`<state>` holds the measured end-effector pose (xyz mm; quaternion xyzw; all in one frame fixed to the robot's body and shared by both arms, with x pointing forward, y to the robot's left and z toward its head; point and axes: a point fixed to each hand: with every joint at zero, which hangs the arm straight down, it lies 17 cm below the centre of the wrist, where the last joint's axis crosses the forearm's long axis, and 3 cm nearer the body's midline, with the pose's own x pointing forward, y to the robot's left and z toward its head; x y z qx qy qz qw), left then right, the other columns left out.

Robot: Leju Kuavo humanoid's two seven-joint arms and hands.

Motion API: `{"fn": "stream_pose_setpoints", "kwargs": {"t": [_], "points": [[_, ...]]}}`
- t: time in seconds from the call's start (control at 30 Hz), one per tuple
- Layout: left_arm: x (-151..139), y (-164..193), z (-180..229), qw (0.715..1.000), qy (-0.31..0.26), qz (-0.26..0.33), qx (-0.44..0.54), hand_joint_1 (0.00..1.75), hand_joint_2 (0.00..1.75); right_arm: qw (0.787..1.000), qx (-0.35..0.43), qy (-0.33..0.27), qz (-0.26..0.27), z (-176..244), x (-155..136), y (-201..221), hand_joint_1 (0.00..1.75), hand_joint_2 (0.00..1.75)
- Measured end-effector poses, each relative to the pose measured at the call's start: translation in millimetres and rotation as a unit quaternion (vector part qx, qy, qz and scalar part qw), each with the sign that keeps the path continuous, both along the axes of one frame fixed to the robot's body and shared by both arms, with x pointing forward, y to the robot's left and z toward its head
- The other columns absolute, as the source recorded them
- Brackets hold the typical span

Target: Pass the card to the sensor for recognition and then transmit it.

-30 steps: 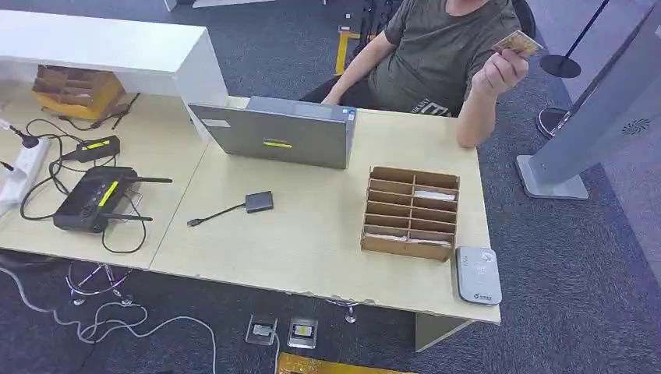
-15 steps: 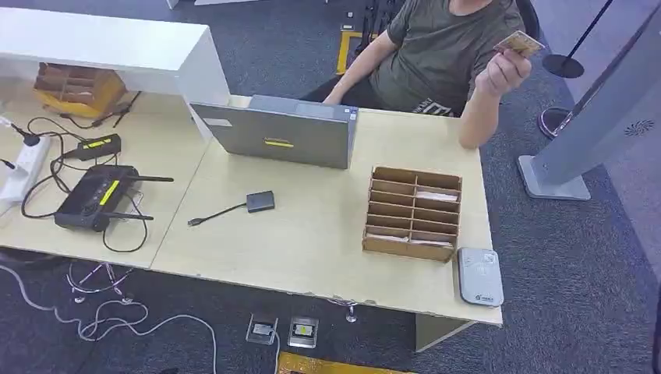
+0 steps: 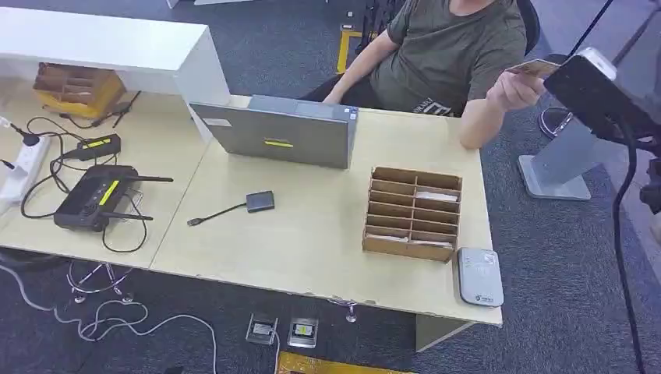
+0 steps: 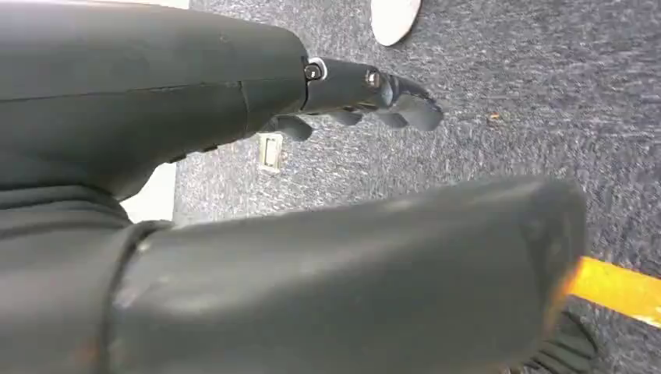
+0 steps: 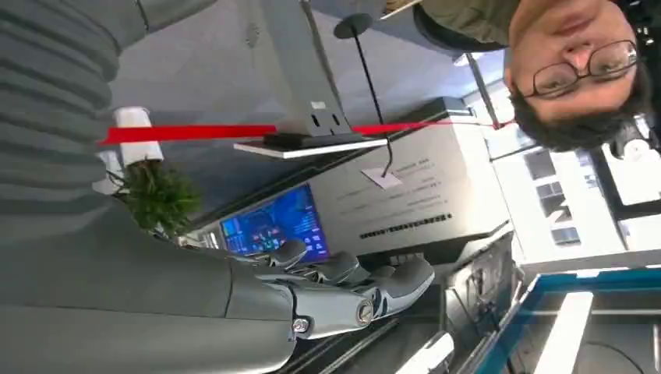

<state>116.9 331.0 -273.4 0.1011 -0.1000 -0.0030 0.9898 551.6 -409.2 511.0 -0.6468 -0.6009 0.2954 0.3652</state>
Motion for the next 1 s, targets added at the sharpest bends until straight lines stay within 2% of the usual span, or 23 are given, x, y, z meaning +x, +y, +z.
{"fn": "stream_pose_setpoints", "kwargs": {"t": [0.1,0.3,0.57,1.0], "points": [[-0.6,-0.6,-0.2,1.000,0.000,0.005,-0.002,0.00,0.00,0.999,0.012,0.038,-0.009,-30.3,27.8,-2.9,0.00,1.75],[-7.1,-1.7,-1.4,1.000,0.004,-0.001,-0.001,0.00,0.00,0.997,0.025,0.078,-0.015,-61.7,46.0,-7.5,0.00,1.75],[-7.7,-0.9,-1.5,1.000,0.005,-0.005,0.002,0.00,0.00,0.992,0.036,0.114,-0.029,-86.1,50.1,-16.1,0.00,1.75],[-10.9,0.0,-2.0,1.000,0.009,-0.003,0.005,0.00,0.00,0.990,0.022,0.134,-0.042,-101.6,50.2,-24.0,0.00,1.75]]}}
